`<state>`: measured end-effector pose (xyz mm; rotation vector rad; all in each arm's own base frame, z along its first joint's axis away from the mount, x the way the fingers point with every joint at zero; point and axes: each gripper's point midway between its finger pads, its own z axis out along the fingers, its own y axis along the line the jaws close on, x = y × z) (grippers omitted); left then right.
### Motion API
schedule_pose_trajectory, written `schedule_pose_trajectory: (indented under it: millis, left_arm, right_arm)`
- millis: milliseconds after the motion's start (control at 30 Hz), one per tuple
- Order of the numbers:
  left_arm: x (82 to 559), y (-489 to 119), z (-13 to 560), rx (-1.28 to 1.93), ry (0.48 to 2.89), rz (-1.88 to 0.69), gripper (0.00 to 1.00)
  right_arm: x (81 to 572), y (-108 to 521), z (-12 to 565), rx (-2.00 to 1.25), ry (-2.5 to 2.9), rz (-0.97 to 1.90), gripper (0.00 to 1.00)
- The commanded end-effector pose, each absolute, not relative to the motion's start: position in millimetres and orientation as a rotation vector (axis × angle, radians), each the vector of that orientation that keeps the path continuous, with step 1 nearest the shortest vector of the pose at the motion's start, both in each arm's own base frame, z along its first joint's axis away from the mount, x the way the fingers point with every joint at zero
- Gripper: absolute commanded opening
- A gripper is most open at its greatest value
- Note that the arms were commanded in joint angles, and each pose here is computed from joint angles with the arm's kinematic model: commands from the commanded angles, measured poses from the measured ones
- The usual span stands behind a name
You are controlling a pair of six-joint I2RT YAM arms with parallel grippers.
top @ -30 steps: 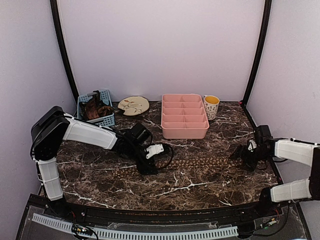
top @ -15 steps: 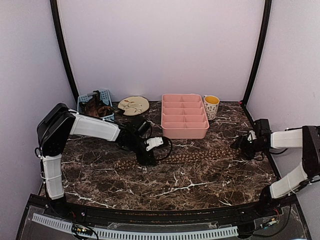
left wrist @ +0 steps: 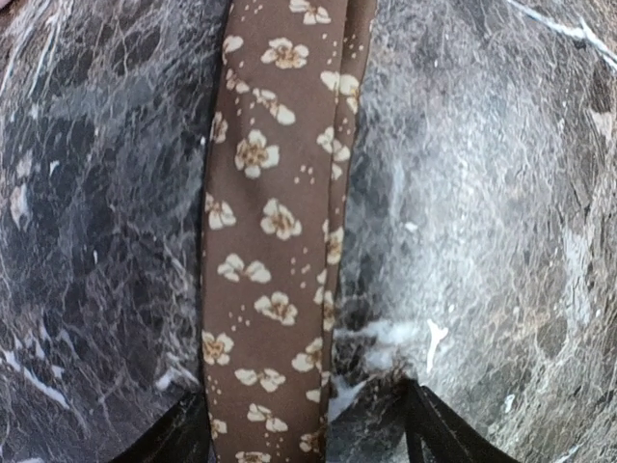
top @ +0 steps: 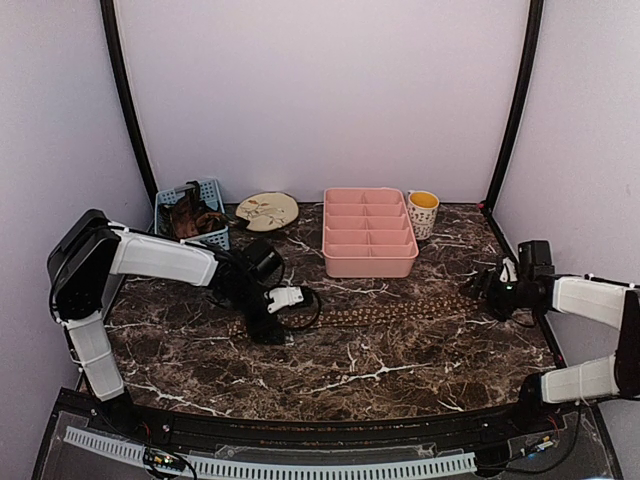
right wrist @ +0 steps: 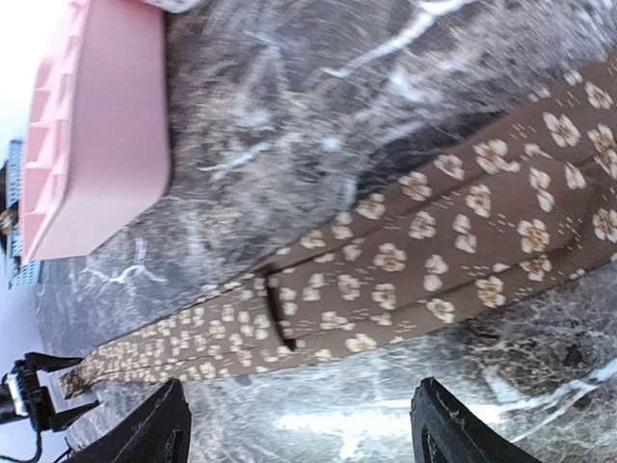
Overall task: Roll the ties
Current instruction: Adjust the tie at the center of the board.
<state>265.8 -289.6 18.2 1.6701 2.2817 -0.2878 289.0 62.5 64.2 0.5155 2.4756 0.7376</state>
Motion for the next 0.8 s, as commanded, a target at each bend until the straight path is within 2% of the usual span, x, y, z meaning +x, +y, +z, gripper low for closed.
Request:
schedule_pose_trajectory:
  millis: [0,133,533,633,767]
  left_arm:
    - [248.9,-230.4,-3.8,1.707,2.489,-0.098,0.69]
    - [265.0,-209.0,-8.1,1.733,2.514,0.057,0.67]
    - [321.5,-197.3,6.0,1.659,2.465,0.231,0.62]
    - [320.8,-208.6,32.4,1.581,2.458,0.141,0.65]
    - [320.9,-218.1,95.8,1.347,2.391,0.032,0.75]
  right_arm:
    - [292.4,86.9,89.8,0.355,2.413,0.854,0.79]
    - [297.1,109.0,109.1,0.240,2.386,0.886,0.79]
    - [309.4,147.1,150.7,0.056,2.299,0.891,0.80]
    - [315.4,158.3,158.5,-0.004,2.298,0.859,0.80]
    - [326.3,177.1,189.3,-0.113,2.222,0.805,0.81]
